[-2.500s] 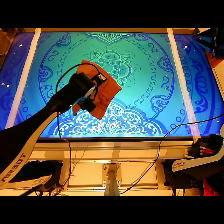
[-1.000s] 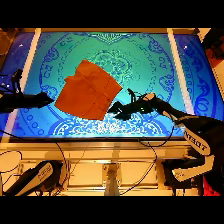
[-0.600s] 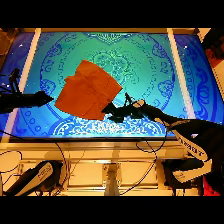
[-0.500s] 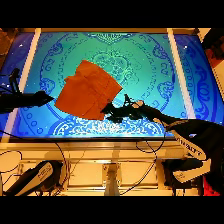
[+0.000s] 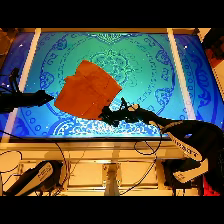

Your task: Fold the clothes and pants, and hang the long-sleeved shirts on hangers.

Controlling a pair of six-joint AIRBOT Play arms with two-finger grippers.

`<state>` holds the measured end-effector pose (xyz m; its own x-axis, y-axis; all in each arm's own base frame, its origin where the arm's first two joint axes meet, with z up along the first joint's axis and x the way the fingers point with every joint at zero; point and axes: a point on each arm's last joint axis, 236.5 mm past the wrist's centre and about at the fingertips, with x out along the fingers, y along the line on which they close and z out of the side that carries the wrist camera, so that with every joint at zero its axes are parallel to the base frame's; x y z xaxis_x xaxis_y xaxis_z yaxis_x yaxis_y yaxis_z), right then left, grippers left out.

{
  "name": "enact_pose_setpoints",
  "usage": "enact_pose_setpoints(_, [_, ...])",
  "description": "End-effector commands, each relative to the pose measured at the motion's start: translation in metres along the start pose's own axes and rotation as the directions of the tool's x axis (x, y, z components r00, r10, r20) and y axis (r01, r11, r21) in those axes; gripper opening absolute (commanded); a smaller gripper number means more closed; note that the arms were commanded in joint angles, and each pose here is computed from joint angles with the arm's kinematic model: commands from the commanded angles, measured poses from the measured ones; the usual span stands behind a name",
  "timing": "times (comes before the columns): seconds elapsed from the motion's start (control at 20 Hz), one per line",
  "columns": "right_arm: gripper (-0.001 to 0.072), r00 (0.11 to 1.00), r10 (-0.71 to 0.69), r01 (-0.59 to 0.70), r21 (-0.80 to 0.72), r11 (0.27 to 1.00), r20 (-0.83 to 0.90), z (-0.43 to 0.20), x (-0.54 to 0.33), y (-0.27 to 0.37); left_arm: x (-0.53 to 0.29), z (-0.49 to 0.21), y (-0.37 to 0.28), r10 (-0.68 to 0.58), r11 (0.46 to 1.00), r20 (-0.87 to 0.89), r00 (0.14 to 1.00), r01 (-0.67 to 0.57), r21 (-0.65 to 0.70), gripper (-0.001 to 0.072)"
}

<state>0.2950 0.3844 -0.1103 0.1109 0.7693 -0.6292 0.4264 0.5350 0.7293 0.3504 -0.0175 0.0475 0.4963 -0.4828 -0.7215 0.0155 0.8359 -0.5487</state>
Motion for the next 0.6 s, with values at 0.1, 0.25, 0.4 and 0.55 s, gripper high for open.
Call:
enact_pose_setpoints(0.1, [0.007, 0.997, 0.05, -0.046, -0.063, 0.997, 0.063, 0.018, -0.001, 0.031, 0.0, 0.001, 0.001, 0.002, 1.0, 0.003, 1.0, -0.002, -0.001, 0.0008])
enact_pose_setpoints(0.25, [0.0013, 0.991, 0.057, -0.049, -0.07, 0.996, 0.118, 0.05, -0.017, 0.033, 0.0, 0.001, 0.001, 0.003, 1.0, 0.005, 1.0, -0.003, -0.001, 0.0007])
enact_pose_setpoints(0.4, [0.0011, 0.975, 0.126, -0.108, -0.1, 0.989, 0.185, 0.099, -0.079, 0.049, 0.0, 0.011, 0.006, 0.024, 1.0, 0.045, 0.999, -0.024, -0.002, 0.0008])
enact_pose_setpoints(0.55, [0.0011, 0.945, 0.043, 0.013, -0.17, 0.985, 0.324, 0.154, -0.173, 0.026, 0.0, 0.011, 0.006, 0.026, 1.0, 0.048, 0.998, -0.026, -0.001, 0.0008])
